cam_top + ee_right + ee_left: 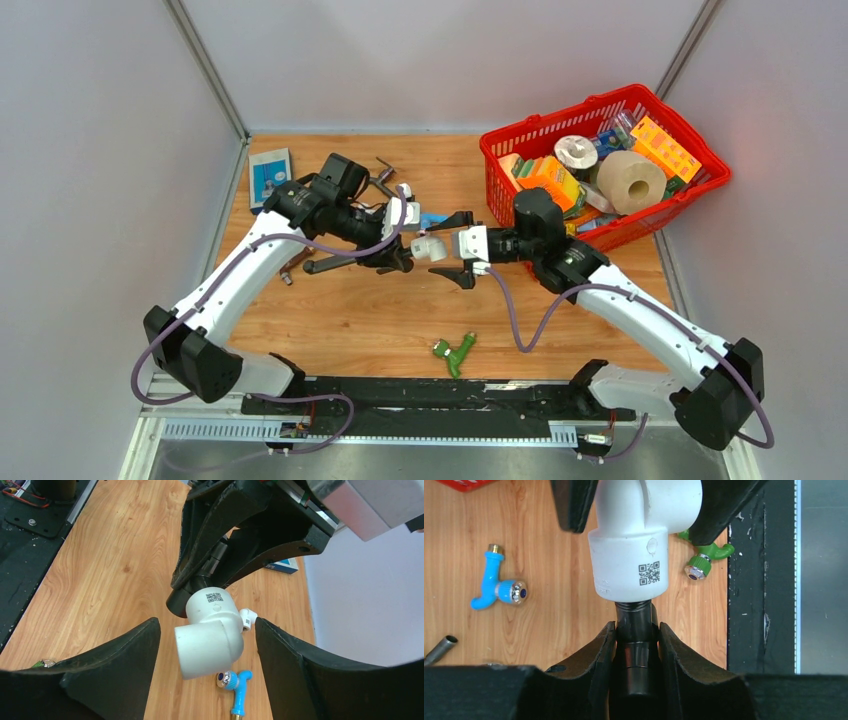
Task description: Install the water faucets
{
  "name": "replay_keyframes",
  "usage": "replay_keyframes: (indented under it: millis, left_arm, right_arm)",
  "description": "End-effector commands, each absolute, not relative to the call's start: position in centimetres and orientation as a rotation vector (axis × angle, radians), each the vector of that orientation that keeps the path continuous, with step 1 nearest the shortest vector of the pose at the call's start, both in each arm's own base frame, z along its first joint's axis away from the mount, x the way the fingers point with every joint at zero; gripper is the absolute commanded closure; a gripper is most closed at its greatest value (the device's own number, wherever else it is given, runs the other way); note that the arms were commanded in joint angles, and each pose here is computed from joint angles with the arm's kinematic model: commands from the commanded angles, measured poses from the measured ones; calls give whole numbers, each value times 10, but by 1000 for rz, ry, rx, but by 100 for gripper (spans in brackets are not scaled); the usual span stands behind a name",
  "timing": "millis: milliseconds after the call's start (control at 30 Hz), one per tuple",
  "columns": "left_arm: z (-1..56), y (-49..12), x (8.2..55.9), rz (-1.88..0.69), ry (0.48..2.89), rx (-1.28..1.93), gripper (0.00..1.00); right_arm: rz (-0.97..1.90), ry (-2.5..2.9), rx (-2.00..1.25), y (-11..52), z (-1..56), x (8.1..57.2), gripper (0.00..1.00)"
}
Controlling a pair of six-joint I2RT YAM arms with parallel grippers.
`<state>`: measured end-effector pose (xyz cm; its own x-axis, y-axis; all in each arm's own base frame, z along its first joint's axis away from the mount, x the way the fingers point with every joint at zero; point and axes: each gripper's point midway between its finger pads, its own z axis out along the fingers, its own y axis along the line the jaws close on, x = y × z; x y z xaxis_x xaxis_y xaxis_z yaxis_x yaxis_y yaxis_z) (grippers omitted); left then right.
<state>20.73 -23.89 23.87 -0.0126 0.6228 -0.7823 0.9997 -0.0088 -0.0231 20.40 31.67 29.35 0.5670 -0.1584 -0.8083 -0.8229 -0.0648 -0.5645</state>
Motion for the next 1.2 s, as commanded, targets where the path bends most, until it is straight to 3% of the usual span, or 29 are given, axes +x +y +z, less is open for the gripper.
replay_keyframes:
  millis: [0, 167, 333, 500, 600, 667, 933, 1167]
  left_arm:
    - [274, -249, 201, -876, 1516, 1693, 100]
    - [275, -250, 198, -870, 1516, 1700, 100]
    - [288, -247, 202, -763, 1508, 1660, 100]
    - [294, -236, 240, -271, 1472, 1456, 100]
    - [325, -229, 239, -117, 1334, 1301, 100]
    - [343, -224, 241, -17, 1246, 1189, 100]
    - [325, -214, 233, 567, 1064, 1252, 100]
    - [315, -213, 230, 636, 1021, 1281, 100]
  right_arm:
    - [686, 801, -1593, 328, 307, 203, 28]
    - [737, 794, -1610, 340, 308, 199, 42]
    - [785, 915, -1577, 344, 299, 205, 69]
    - [973, 1227, -1383, 353, 295, 219, 82]
    - [1083, 1437, -1117, 363, 298, 240, 89]
    - [1212, 1588, -914, 369, 294, 245, 99]
    - [1633, 1815, -458, 394, 263, 255, 100]
    - [1715, 1823, -362, 397, 257, 260, 100]
